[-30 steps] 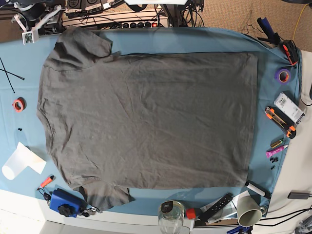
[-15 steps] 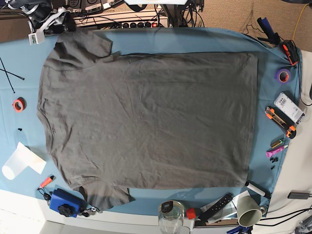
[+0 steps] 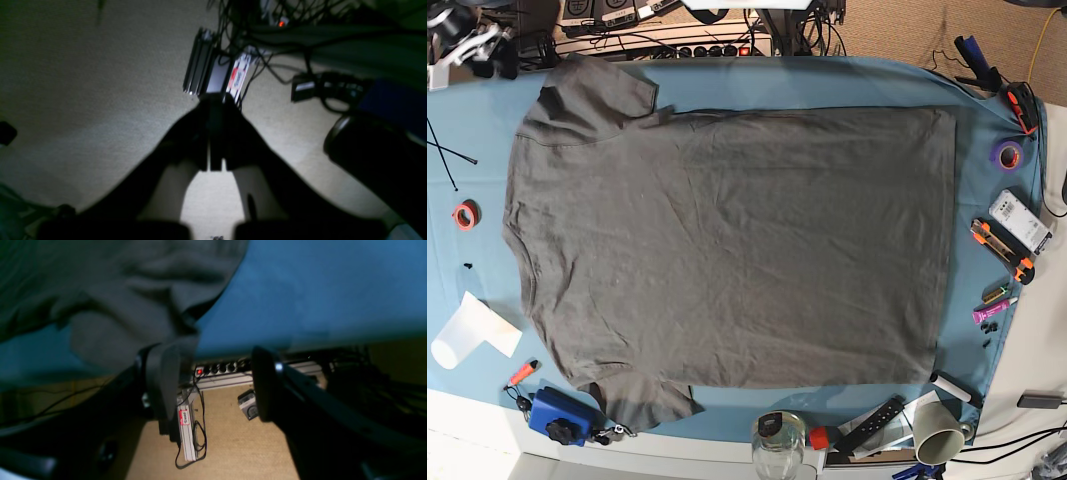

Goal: Fold the T-shirt properly
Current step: 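Move both grippers down to the shoulder corners of the grey T-shirt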

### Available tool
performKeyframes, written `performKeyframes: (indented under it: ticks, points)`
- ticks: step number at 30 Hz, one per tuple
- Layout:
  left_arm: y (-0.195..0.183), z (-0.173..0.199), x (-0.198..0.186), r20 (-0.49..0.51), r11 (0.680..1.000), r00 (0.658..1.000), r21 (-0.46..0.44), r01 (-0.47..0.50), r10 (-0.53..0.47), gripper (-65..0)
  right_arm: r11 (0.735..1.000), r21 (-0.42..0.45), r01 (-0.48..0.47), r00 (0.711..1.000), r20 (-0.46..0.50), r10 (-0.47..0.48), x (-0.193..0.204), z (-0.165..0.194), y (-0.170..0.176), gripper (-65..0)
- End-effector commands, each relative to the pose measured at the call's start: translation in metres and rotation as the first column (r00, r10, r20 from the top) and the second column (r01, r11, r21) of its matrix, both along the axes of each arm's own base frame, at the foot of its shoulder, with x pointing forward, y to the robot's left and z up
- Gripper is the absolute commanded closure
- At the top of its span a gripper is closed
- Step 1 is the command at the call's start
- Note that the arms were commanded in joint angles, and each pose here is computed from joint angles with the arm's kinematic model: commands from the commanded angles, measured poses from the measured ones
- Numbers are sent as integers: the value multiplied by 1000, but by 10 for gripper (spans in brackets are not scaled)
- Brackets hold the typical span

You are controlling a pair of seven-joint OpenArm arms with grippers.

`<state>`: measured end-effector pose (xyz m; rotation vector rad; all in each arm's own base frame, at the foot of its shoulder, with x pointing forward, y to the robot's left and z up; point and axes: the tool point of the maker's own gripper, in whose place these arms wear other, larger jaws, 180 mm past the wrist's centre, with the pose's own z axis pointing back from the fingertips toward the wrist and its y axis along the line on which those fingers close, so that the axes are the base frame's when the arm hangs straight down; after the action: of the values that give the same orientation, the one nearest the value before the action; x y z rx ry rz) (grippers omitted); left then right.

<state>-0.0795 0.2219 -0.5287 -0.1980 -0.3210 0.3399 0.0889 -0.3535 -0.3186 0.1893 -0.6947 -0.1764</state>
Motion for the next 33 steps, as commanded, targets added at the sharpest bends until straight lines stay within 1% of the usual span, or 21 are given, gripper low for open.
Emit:
performKeyframes:
  ticks: [1,3,6,9,11,14,17,21,24,27,30,32,33]
  points:
    - [4,5,-4,2,1000,1000,5,2,-2,0,1000,-8,-3,1000,23,3,6,6,-7,-350]
    - [4,5,-2,7,1000,1000,6,6,-6,0,1000,9,26,999,34,-27,11,2,-16,-350]
    - [2,5,-3,-6,1000,1000,0,13,-13,0,998,41,42,999,16,-42,13,-6,-22,-350]
    - [2,7,-1,-1,1000,1000,1,17,-17,0,994,98,40,999,3,-41,12,-12,-16,-350]
    - [2,9,0,6,1000,1000,3,21,-21,0,993,115,40,999,-5,-40,11,-17,-13,-350]
    - [2,15,8,31,999,999,8,36,-36,0,990,142,17,1000,-27,-14,12,-26,-3,-350]
    - [0,29,22,78,997,994,19,69,-70,0,986,166,-9,999,-44,17,13,-33,9,-350]
    - [-7,57,39,118,991,984,35,132,-135,0,988,155,-11,999,-34,16,17,-33,8,-350]
    - [-6,83,55,176,987,973,75,140,-151,0,988,156,-12,999,-28,17,20,-33,8,-350]
    - [-5,116,79,280,989,950,93,119,-140,0,988,155,-12,999,-28,17,20,-33,8,-350]
    - [-10,149,106,401,987,902,81,137,-158,0,988,155,-12,999,-27,17,20,-32,8,-350]
    - [-12,169,123,461,983,868,99,155,-183,0,988,155,-13,1000,-26,17,21,-32,8,-350]
    - [-12,177,131,482,980,853,116,163,-199,-42,988,155,-13,999,-27,17,21,-32,8,-350]
